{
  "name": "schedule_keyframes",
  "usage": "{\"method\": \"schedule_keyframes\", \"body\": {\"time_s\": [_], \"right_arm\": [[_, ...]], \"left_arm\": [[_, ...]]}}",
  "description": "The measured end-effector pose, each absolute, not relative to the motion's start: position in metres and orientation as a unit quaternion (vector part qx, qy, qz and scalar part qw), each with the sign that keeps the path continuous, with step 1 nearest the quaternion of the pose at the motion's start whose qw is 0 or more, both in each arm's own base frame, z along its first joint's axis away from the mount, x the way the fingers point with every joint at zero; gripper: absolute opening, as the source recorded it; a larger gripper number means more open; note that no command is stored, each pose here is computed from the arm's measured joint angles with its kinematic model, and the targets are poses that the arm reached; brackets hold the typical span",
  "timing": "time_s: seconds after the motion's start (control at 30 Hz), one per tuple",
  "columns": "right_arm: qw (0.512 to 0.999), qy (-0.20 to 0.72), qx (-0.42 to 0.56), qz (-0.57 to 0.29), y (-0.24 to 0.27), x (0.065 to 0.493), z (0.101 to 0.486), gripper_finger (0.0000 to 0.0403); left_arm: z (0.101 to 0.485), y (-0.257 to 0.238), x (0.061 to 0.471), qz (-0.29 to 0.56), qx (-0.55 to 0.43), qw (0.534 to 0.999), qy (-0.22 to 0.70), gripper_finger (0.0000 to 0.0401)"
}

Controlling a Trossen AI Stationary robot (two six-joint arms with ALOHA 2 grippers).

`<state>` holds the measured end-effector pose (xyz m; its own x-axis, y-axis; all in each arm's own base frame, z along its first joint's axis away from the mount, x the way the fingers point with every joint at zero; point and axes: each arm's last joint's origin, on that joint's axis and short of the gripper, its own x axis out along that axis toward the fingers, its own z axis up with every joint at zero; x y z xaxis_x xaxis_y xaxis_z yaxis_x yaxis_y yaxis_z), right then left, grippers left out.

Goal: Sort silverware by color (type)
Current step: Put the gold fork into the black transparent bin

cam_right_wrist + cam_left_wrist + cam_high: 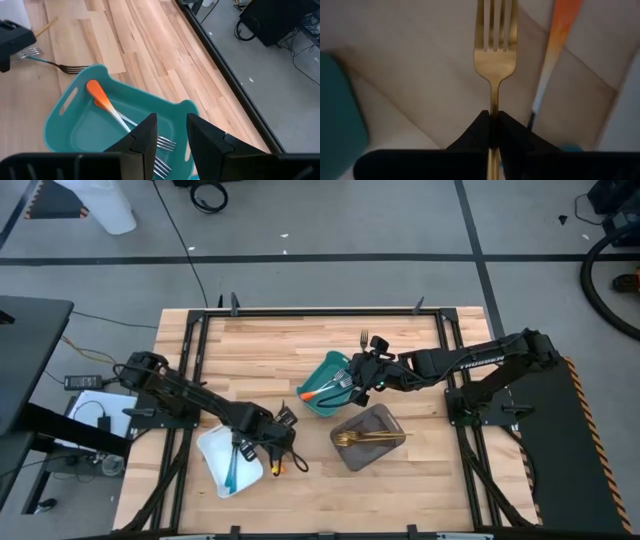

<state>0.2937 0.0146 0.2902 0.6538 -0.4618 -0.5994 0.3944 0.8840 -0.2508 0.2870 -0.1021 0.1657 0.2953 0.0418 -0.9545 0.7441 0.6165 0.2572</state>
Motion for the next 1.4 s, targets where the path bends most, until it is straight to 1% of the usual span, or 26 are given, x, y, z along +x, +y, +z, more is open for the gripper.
{"method": "schedule_keyframes", "body": {"time_s": [0.23, 0.4, 0.53, 0.67, 0.8, 0.87, 1.03, 1.17, 1.23, 1.3, 1.4], "right_arm": [[0.908, 0.344, -0.047, -0.233, 0.015, 0.294, 0.29, 0.0116], [0.91, 0.346, -0.047, -0.224, 0.015, 0.294, 0.29, 0.0116], [0.911, 0.346, -0.048, -0.22, 0.018, 0.294, 0.29, 0.0116], [0.916, 0.343, -0.052, -0.204, 0.028, 0.293, 0.29, 0.0116], [0.921, 0.328, -0.075, -0.198, 0.042, 0.293, 0.292, 0.0116], [0.924, 0.315, -0.091, -0.198, 0.049, 0.293, 0.295, 0.0116], [0.951, 0.241, -0.11, -0.157, 0.07, 0.299, 0.308, 0.0116], [0.968, 0.172, -0.133, -0.124, 0.088, 0.306, 0.319, 0.0117], [0.969, 0.158, -0.154, -0.113, 0.096, 0.306, 0.32, 0.0117], [0.97, 0.136, -0.168, -0.11, 0.102, 0.313, 0.32, 0.0117], [0.964, 0.129, -0.2, -0.118, 0.11, 0.319, 0.313, 0.0117]], "left_arm": [[0.174, -0.104, 0.291, -0.226, 0.375, 0.722, 0.535, 0.0029], [0.182, -0.105, 0.293, -0.146, 0.428, 0.72, 0.527, 0.0028], [0.19, -0.102, 0.293, -0.06, 0.444, 0.734, 0.511, 0.0028], [0.205, -0.1, 0.289, -0.01, 0.426, 0.781, 0.457, 0.0028], [0.227, -0.097, 0.281, 0.012, 0.404, 0.844, 0.353, 0.0027], [0.239, -0.096, 0.278, 0.022, 0.393, 0.873, 0.287, 0.0027], [0.268, -0.087, 0.272, 0.041, 0.351, 0.927, 0.129, 0.0027], [0.287, -0.084, 0.273, 0.03, 0.319, 0.947, 0.014, 0.0027], [0.294, -0.083, 0.274, 0.013, 0.311, 0.95, -0.032, 0.0027], [0.297, -0.081, 0.278, -0.004, 0.308, 0.949, -0.063, 0.0027], [0.298, -0.077, 0.281, -0.018, 0.304, 0.948, -0.089, 0.0027]]}}
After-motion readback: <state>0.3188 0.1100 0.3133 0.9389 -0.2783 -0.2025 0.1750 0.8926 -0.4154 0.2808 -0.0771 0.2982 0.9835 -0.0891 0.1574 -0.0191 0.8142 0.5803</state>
